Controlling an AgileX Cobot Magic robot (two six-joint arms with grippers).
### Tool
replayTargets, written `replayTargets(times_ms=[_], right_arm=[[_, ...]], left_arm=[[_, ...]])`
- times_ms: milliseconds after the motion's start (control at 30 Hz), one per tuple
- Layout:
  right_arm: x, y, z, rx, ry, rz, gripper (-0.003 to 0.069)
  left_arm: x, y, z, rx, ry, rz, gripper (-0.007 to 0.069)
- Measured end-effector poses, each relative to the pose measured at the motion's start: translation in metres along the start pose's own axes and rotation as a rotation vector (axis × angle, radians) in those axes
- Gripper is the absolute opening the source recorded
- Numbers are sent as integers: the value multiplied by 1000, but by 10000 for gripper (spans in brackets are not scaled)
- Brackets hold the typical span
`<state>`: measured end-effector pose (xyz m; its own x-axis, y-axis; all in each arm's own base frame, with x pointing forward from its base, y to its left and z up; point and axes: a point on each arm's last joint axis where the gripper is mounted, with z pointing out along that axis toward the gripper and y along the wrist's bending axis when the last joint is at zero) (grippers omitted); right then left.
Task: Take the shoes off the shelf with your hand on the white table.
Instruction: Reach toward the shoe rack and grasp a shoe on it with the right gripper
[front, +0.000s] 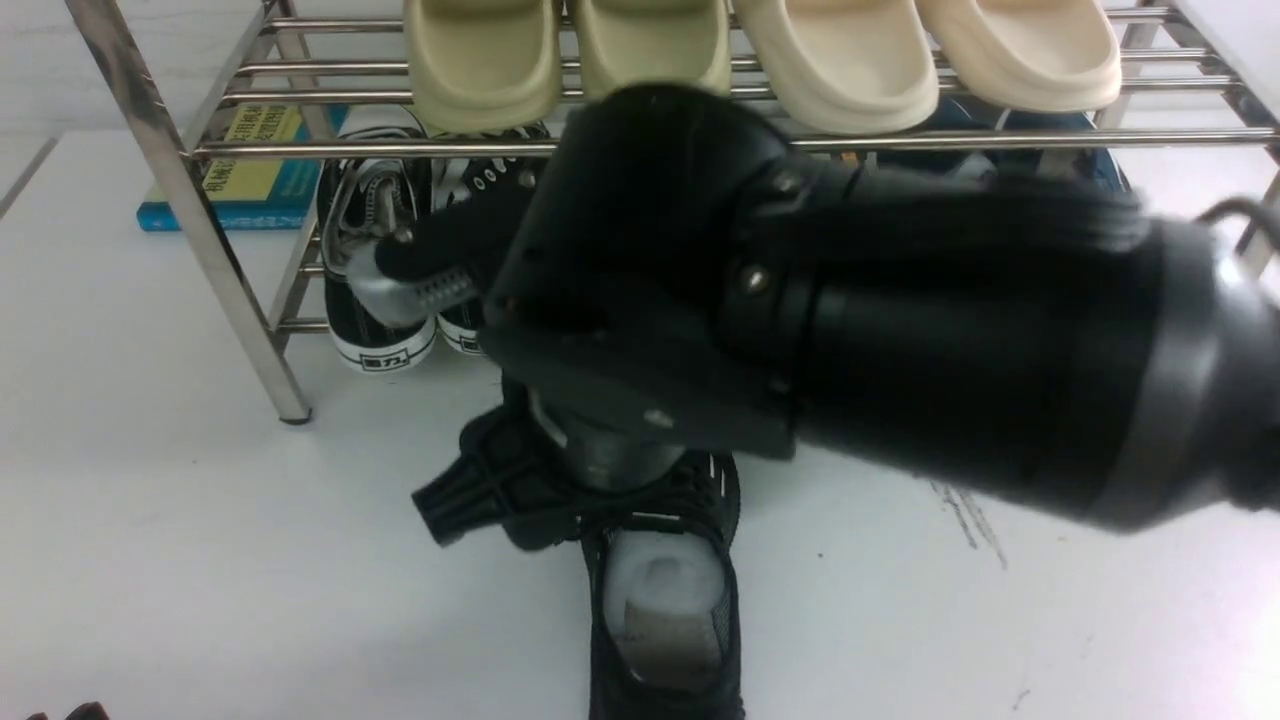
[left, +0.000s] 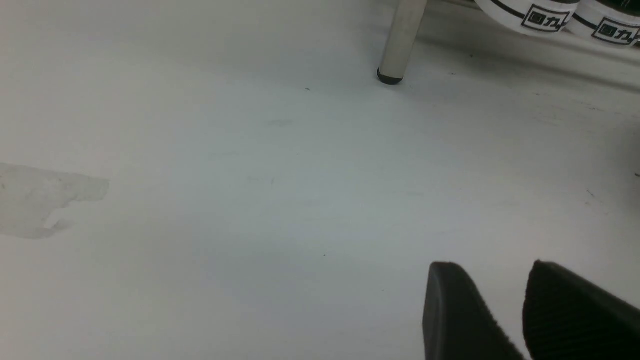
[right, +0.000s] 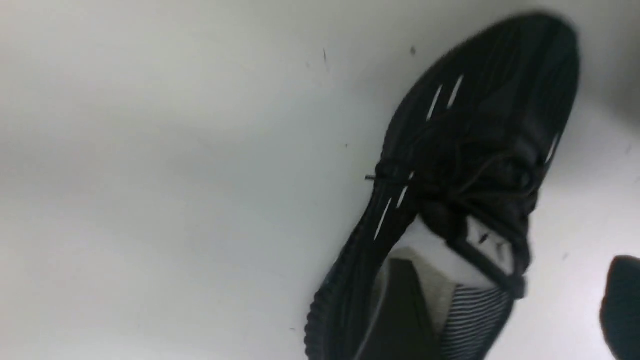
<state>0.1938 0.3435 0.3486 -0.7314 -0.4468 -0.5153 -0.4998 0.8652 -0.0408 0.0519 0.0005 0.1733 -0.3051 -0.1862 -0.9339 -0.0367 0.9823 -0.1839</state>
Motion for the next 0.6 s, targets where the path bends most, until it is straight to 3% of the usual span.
replayTargets(times_ms=[33,200,267,333,500,600], right_arm=[[-3,-2,-5,-8,-13,-13,449],[-14,-28,-24,-21,-45,-63,216],[-19,-51,-25,-24,-31,-19,74],[-24,-74,-24,-22,-14,44,-4],[-34,-122,-13,45,0,162,-10],[-36,-133,-4,68,16,181,0]], left_arm=[[0,0,0,0,0,0,242],[0,0,0,0,0,0,242],[0,0,0,0,0,0,242],[0,0,0,0,0,0,242],[0,0,0,0,0,0,242],[0,0,0,0,0,0,242]])
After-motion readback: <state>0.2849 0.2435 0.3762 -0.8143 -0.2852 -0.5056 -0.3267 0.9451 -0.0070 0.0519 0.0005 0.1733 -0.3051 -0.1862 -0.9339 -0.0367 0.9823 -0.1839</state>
